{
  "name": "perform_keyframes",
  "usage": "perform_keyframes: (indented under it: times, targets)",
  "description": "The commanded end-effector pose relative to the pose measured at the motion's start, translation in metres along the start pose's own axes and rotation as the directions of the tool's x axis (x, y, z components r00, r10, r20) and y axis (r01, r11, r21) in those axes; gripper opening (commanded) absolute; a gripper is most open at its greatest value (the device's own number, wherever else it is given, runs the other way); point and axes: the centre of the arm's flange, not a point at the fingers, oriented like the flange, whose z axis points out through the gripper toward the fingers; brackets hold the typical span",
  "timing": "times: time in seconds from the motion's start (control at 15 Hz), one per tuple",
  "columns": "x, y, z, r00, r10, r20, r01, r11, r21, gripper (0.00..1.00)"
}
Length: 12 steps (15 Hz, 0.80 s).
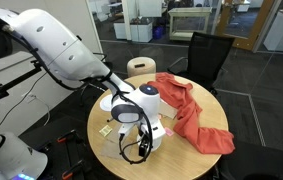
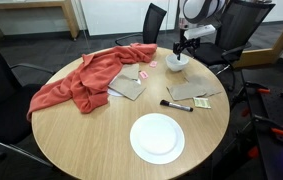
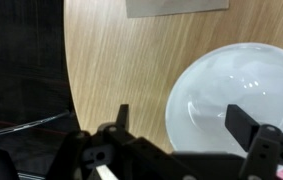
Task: Move the white bowl to the right
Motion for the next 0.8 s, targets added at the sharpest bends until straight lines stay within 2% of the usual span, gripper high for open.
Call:
perform_keyframes:
  times: [0.0, 0.4, 0.73]
  targets:
    - [-0.028, 0.004, -0.038, 0.999, -0.037, -0.025, 0.037, 0.999, 0.004, 1.0]
    - [-0.058, -0.009, -0.093, 0.987, -0.113, -0.114, 0.112, 0.994, -0.01, 1.0]
    - [-0.071, -0.016, -0.121, 0.973, -0.161, -0.166, 0.162, 0.987, -0.006, 1.0]
